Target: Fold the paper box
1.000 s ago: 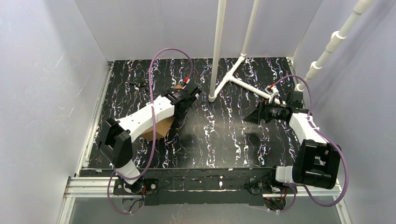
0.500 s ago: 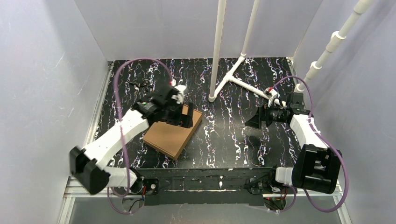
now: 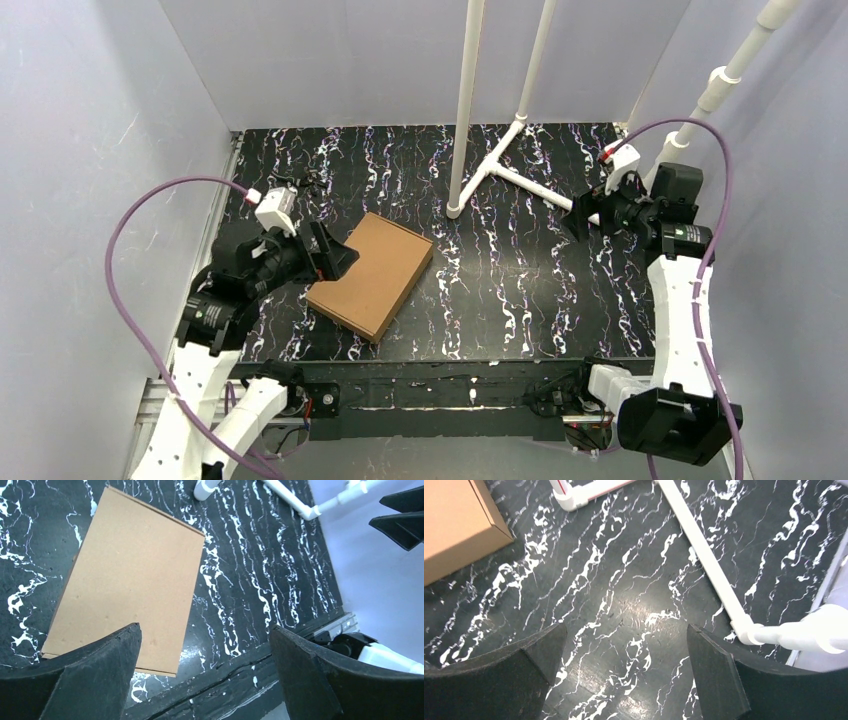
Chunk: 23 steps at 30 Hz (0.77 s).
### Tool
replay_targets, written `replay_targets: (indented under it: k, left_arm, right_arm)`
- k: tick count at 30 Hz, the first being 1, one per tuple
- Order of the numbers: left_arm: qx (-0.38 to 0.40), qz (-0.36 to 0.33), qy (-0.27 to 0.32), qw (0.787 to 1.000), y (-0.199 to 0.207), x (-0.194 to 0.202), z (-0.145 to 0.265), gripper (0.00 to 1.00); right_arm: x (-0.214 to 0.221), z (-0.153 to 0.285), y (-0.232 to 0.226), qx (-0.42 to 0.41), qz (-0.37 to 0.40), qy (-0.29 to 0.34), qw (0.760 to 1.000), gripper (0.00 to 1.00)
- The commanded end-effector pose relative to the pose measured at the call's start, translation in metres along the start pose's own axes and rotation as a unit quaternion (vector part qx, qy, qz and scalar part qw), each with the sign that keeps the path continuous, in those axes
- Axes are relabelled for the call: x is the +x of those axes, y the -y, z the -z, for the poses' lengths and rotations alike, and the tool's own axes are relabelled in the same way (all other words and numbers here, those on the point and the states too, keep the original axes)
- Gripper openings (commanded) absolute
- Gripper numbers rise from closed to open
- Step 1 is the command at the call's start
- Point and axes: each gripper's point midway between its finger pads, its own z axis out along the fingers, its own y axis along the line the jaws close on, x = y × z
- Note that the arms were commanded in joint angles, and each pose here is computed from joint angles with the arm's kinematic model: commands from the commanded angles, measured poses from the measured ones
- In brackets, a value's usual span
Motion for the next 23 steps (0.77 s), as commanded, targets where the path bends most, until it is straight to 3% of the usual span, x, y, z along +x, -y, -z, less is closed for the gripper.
replay_targets:
  k: [1,4,8,23]
  left_arm:
    - [0.020,-0.008,0.022,1.000,0.019,-0.013,0.029,0.98]
    - [0.023,-0.022,0.032,0.999,0.027,-0.022,0.043,0.98]
    - [0.048,-0.032,0.043,0.997,0.042,-0.029,0.056,0.98]
    - [0.079,-0.022,0.045,0.996,0.049,-0.024,0.054,0.98]
  right_arm:
    - [-0.035,0.025,-0.008,0.015,-0.033,0.041,0.999,0.98]
    - [-0.056,0.034,0.000,0.055,-0.103,0.068,0.991,0.98]
    - [-0.058,0.041,0.009,0.090,-0.164,0.045,0.981,0.98]
    - [-0.065,0.067,0.011,0.144,-0.141,0.079,0.976,0.98]
